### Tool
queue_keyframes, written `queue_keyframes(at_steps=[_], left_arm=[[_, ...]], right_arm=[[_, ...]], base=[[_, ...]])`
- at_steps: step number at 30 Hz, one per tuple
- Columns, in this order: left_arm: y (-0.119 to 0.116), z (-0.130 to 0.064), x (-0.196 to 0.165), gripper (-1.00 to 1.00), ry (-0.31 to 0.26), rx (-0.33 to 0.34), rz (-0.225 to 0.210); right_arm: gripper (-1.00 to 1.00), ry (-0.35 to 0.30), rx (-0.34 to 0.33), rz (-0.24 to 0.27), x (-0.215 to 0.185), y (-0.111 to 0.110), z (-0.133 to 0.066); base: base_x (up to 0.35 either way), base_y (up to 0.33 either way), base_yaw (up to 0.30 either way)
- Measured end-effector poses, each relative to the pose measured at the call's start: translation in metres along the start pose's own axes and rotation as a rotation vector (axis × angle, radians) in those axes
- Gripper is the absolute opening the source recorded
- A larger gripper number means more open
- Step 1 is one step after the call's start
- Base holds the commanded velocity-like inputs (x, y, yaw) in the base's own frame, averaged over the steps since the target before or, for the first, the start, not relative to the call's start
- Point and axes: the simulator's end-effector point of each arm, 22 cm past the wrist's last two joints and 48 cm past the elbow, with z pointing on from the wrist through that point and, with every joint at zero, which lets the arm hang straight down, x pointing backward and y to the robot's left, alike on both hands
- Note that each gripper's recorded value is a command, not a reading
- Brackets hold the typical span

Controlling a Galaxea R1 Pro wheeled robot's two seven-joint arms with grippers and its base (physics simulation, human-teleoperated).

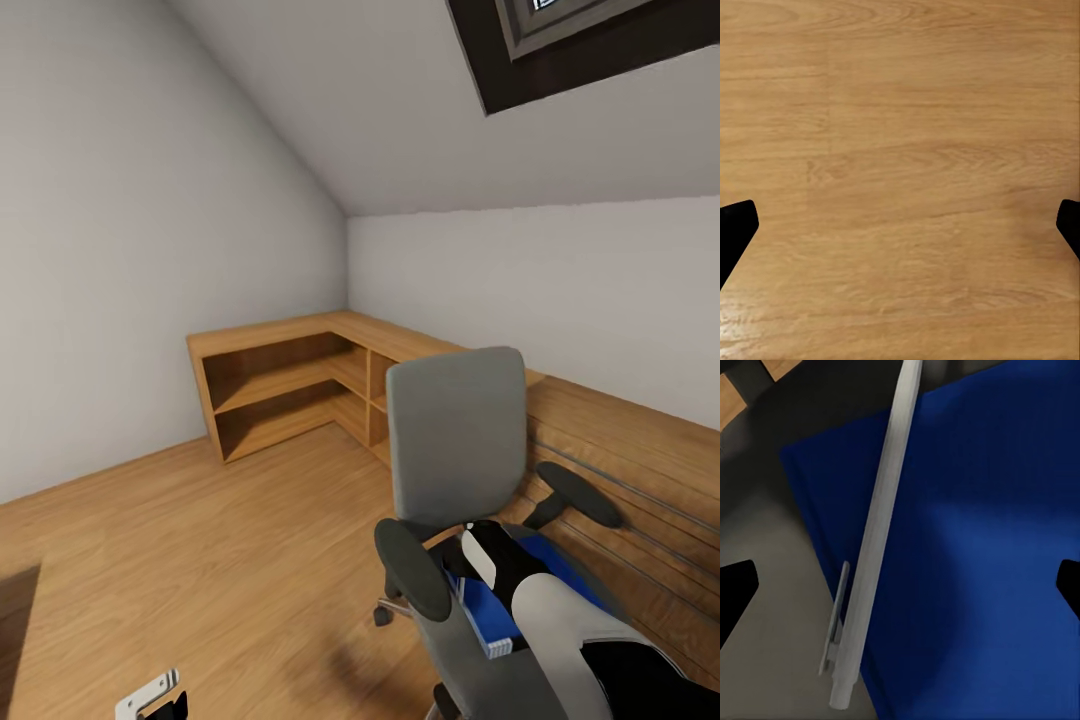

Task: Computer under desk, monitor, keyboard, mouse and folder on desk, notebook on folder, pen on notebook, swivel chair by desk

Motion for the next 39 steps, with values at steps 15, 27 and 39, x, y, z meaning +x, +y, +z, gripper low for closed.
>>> queue_keyframes(at_steps=[15,27,39], left_arm=[[-0.0002,0.0,0.0001,1.0,0.0,0.0,0.0],[-0.0003,-0.0001,0.0003,1.0,0.001,0.0,-0.001],[-0.0006,-0.0002,0.0006,1.0,0.001,0.0,-0.001]], right_arm=[[1.0,0.003,-0.001,-0.001,0.001,0.0011,0.0001],[1.0,0.006,0.003,-0.005,0.002,0.0012,-0.0001],[1.0,0.017,0.024,-0.016,0.0068,-0.0026,0.0014]], base=[[0.0,0.0,0.0],[0.0,0.0,0.0],[0.0,0.0,0.0]])
